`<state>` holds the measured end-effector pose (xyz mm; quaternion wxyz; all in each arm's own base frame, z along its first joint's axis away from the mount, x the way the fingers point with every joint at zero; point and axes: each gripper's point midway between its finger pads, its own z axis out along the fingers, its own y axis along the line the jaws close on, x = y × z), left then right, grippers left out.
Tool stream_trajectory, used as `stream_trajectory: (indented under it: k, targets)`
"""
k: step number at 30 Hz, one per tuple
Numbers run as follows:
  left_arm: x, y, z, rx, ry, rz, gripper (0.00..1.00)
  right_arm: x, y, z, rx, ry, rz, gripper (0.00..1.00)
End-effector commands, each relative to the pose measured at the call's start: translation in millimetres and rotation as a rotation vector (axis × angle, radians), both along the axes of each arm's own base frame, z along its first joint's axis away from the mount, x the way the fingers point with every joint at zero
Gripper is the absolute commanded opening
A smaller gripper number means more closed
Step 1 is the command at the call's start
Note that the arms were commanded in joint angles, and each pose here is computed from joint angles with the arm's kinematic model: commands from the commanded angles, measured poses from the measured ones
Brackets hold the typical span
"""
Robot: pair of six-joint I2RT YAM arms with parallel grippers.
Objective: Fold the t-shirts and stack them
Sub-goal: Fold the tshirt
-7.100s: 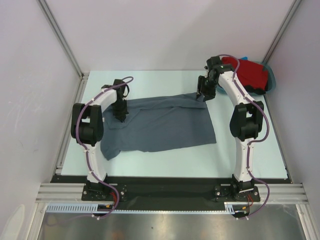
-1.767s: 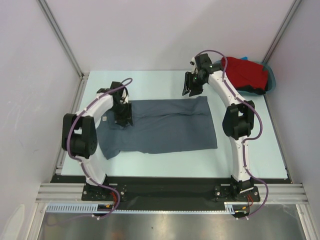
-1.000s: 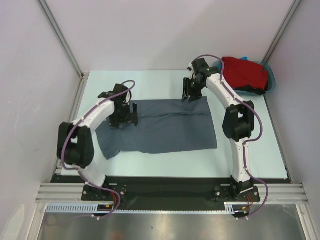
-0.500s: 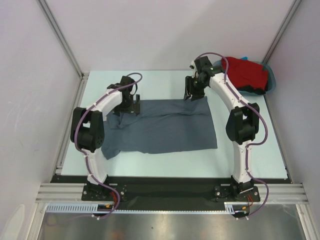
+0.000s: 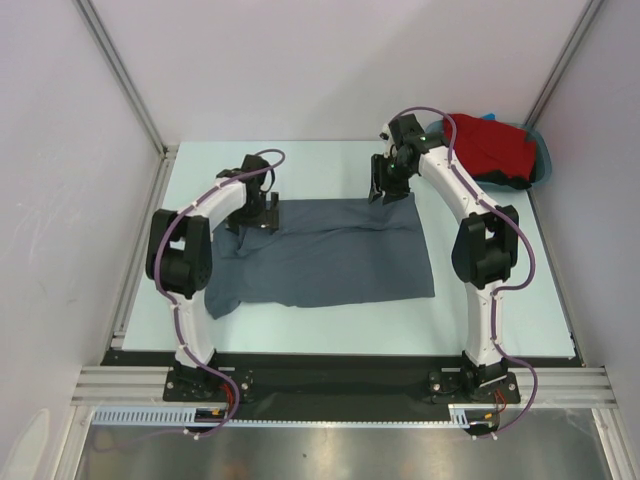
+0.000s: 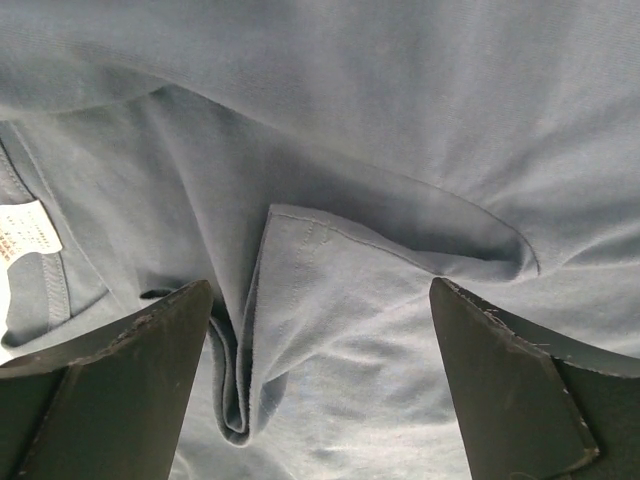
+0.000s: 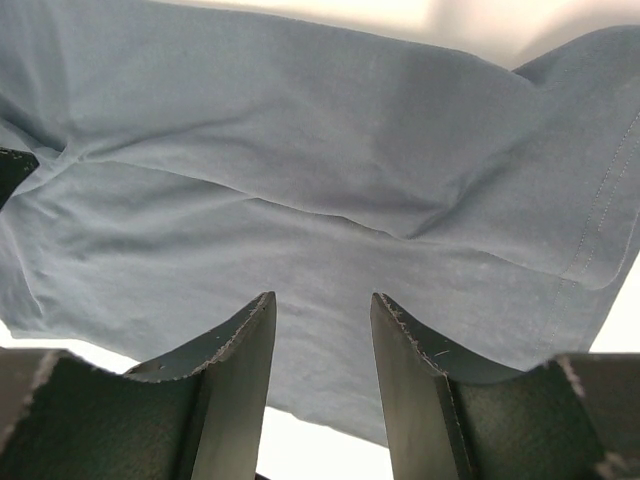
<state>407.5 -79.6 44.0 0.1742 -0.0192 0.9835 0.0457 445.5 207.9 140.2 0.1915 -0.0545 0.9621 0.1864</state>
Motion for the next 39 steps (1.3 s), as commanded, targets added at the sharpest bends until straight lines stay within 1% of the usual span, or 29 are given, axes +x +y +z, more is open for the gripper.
stream_trajectory:
  k: [1,5,8,9,11,12,14,15,17,22,23,26,29,30,33,34,37,39]
  targets:
    - [6,3,3,-0.035,-0.023,0.021,0.95,-4,-4,27,0.002,-0.054,0.001,0.49]
    - [4,9,-1,-0.080,-0.012,0.051,0.89,-4,-5,27,0.000,-0.054,-0.002,0.49]
    - [2,9,-4,-0.103,0.001,0.051,0.79,-5,-5,26,0.001,-0.048,-0.004,0.48]
    - [2,9,-5,-0.110,0.003,0.051,0.72,-5,-5,25,0.000,-0.047,-0.005,0.48]
    - [1,10,-6,-0.121,0.008,0.054,0.66,-5,-6,26,0.002,-0.048,-0.009,0.48]
    - [0,9,-6,-0.125,0.012,0.053,0.60,-5,-6,24,0.000,-0.047,-0.009,0.48]
    - [0,8,-6,-0.136,0.013,0.050,0.51,-6,-6,25,0.002,-0.048,-0.011,0.49]
    - [0,7,-5,-0.138,0.011,0.049,0.44,-5,-5,25,0.004,-0.050,-0.013,0.49]
    - [-1,7,-3,-0.144,0.011,0.046,0.39,-6,-4,24,0.005,-0.047,-0.013,0.48]
    - [-6,5,-1,-0.152,0.015,0.033,0.22,-7,-2,23,0.008,-0.047,-0.016,0.48]
    - [-6,5,-1,-0.153,0.017,0.033,0.13,-7,-2,23,0.009,-0.047,-0.015,0.48]
    - [-10,5,4,-0.155,0.016,0.030,0.02,-7,-1,22,0.009,-0.045,-0.018,0.49]
    - [-13,7,15,-0.150,0.000,0.027,0.02,-8,0,22,0.009,-0.045,-0.017,0.48]
    - [-13,9,17,-0.141,-0.005,0.027,0.03,-9,0,21,0.008,-0.042,-0.019,0.48]
    - [-15,13,30,-0.123,-0.026,0.021,0.12,-10,3,20,0.010,-0.041,-0.015,0.48]
    - [-16,15,33,-0.114,-0.028,0.018,0.17,-11,4,17,0.010,-0.035,-0.014,0.48]
    - [-16,17,45,-0.106,-0.055,0.010,0.12,-11,6,17,0.015,-0.036,-0.012,0.48]
    - [-17,17,49,-0.106,-0.056,0.006,0.15,-11,7,15,0.015,-0.034,-0.010,0.48]
